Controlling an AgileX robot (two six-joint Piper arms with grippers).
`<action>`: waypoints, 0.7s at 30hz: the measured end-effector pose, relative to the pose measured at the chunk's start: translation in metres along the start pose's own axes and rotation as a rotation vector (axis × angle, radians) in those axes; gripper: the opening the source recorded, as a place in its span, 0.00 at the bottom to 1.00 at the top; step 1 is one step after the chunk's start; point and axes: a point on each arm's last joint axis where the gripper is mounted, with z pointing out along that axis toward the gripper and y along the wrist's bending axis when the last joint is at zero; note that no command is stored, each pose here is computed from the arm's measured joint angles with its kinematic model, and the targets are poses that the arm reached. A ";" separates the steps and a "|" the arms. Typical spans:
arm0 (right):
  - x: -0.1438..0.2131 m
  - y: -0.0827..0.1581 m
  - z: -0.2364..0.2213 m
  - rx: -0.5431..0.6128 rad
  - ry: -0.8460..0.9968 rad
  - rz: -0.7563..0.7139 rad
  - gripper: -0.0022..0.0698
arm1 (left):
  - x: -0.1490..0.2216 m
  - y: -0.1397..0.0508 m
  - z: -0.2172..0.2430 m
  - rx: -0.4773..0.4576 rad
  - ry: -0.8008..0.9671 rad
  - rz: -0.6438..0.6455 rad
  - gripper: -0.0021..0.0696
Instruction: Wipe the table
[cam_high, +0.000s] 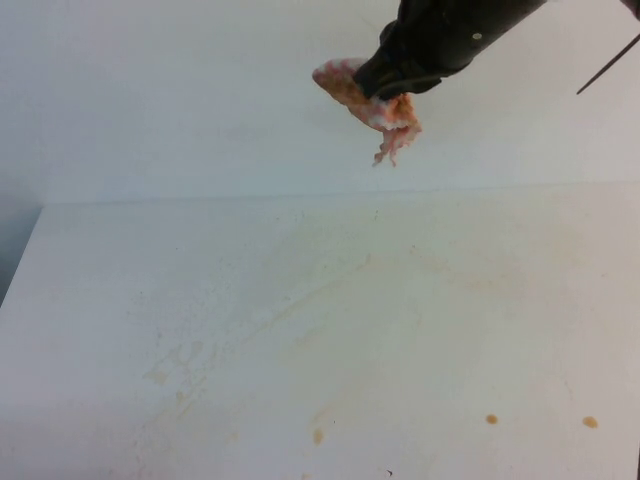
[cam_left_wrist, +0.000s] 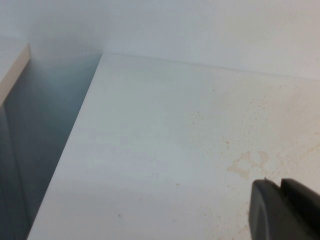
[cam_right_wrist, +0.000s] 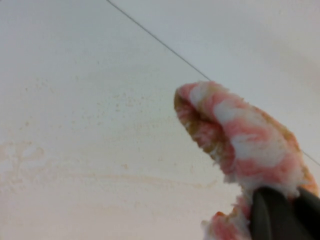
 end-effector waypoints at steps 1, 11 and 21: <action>0.003 0.000 -0.002 0.008 0.009 -0.010 0.06 | 0.000 0.000 0.000 0.000 0.000 0.000 0.02; 0.047 0.007 -0.041 0.083 0.012 -0.028 0.06 | 0.000 0.000 0.000 0.000 0.000 0.000 0.02; 0.118 0.008 0.015 0.132 0.210 0.071 0.06 | 0.000 0.000 0.000 0.000 0.000 0.000 0.02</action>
